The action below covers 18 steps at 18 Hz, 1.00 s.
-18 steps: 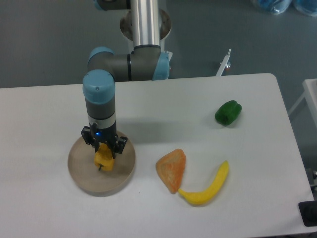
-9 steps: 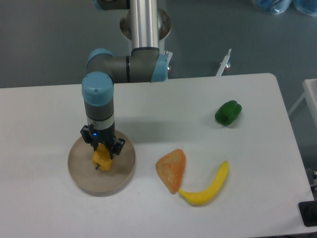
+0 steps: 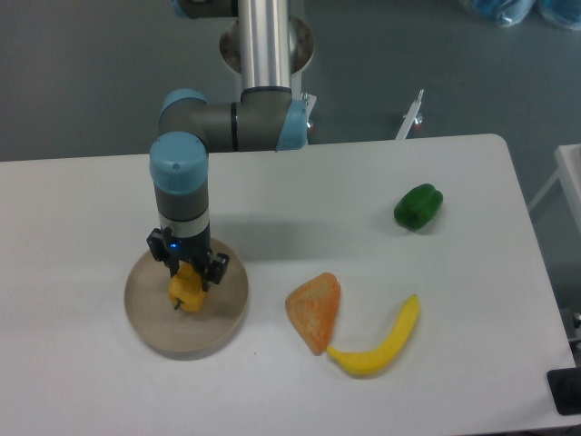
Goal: Place the yellow pepper on the plate
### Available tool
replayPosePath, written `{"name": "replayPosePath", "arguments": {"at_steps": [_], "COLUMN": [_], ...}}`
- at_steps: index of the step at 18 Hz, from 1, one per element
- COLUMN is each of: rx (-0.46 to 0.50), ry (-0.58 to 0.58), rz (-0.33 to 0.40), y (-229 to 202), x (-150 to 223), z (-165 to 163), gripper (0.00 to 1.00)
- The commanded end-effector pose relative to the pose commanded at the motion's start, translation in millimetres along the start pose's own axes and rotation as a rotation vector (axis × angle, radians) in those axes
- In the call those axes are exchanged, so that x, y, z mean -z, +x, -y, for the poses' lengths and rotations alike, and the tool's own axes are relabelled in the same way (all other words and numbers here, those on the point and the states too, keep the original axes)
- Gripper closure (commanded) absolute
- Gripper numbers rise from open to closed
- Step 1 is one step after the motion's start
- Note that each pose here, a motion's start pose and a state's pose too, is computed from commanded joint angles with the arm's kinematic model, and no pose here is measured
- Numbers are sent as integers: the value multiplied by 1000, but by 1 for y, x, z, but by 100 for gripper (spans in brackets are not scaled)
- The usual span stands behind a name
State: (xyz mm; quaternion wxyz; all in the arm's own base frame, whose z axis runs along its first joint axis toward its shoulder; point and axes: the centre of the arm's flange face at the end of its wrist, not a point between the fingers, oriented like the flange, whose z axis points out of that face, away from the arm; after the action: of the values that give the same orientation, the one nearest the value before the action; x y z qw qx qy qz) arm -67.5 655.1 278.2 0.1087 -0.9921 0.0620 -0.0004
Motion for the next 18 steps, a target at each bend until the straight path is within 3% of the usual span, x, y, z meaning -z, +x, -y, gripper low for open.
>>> {"name": "replayPosePath", "arguments": {"at_steps": [4, 9, 18], "rx": [10, 43, 51], "ry": [21, 54, 56], "rz": [13, 64, 201], "y": [-13, -72, -228], "x": [13, 45, 95], "z": [1, -13, -77], "gripper": [0, 0, 0]}}
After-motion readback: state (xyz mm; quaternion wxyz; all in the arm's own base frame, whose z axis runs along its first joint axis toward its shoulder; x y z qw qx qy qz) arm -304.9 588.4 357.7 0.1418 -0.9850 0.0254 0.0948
